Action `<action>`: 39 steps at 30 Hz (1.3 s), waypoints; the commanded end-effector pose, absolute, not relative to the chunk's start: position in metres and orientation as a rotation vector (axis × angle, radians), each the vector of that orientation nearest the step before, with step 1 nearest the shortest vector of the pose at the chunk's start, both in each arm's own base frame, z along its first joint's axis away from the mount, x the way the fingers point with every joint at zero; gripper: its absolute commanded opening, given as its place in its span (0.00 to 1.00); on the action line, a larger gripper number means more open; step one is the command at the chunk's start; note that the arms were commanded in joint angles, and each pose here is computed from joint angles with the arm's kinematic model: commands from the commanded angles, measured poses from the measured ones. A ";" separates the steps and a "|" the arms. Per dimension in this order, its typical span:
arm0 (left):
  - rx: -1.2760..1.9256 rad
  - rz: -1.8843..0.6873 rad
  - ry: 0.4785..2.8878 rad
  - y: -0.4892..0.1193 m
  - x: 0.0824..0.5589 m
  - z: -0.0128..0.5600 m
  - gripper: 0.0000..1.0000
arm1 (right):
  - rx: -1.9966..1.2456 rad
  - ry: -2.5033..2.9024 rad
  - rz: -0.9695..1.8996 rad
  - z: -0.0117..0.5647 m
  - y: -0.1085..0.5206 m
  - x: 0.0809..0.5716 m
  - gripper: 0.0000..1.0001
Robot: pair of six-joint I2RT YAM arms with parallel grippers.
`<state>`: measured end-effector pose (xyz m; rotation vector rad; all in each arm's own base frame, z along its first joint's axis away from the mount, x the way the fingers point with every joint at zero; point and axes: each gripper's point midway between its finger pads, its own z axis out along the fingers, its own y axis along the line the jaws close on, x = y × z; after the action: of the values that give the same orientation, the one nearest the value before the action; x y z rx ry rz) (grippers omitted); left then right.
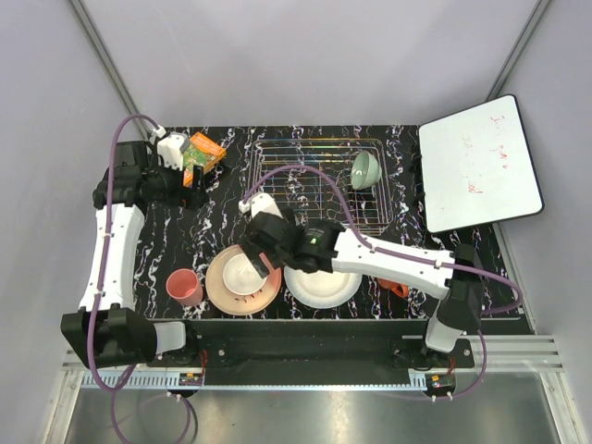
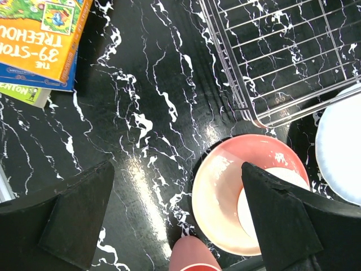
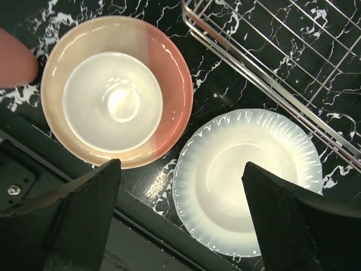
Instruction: Load the mixed dishes into the dish rack
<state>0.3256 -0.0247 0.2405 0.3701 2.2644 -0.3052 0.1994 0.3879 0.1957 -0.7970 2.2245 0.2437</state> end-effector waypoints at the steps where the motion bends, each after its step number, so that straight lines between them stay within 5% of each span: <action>1: 0.383 -0.336 2.215 -0.030 0.326 0.249 0.99 | -0.687 2.251 0.434 0.220 0.386 0.199 0.94; 39: 0.422 -0.324 2.237 -0.030 0.314 0.231 0.99 | -0.936 2.396 0.568 0.047 0.441 0.210 0.57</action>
<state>0.3114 -0.0290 0.2181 0.4002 2.3021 -0.3387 0.2062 0.4351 0.0491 -0.9374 2.4308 0.5267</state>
